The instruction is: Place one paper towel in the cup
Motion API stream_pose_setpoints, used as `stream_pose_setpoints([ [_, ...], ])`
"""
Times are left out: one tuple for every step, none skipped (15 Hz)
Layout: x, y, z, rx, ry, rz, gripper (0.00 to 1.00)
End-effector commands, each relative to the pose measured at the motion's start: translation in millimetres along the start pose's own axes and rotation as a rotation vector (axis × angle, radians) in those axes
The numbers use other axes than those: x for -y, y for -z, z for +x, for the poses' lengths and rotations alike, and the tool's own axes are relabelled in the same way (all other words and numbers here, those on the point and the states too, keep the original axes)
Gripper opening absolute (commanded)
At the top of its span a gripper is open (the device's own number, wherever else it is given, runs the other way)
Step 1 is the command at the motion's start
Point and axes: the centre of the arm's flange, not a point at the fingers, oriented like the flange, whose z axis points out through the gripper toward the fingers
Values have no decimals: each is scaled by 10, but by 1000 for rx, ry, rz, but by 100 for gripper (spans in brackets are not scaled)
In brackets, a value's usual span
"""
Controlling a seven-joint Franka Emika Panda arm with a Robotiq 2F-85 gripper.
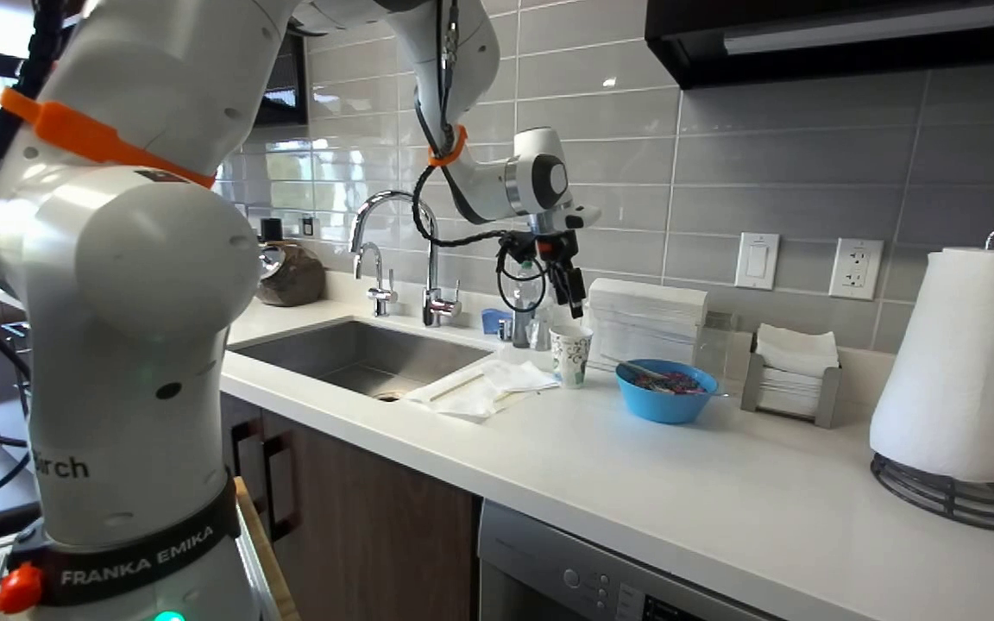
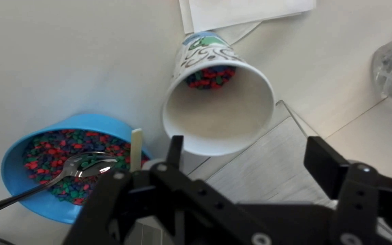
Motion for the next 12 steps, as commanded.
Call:
stream_pose_setpoints([
  [-144, 211, -142, 73, 141, 24, 100],
  [-202, 318, -190, 83, 194, 40, 100],
  [-244, 406, -241, 93, 248, 62, 100],
  [-295, 490, -292, 107, 300, 80, 100],
  [-375, 582, -358, 127, 349, 101, 100],
  [-470, 668, -425, 147, 396, 118, 99],
  [-579, 755, -504, 168, 445, 133, 100],
  [-721, 844, -599, 188, 495, 151, 100],
  [-836, 909, -684, 211, 542, 169, 100],
  [-988, 965, -780, 237, 588, 180, 100],
  [-1100, 1017, -855, 262, 635, 186, 100],
  [-1230, 1066, -894, 293, 681, 187, 100],
])
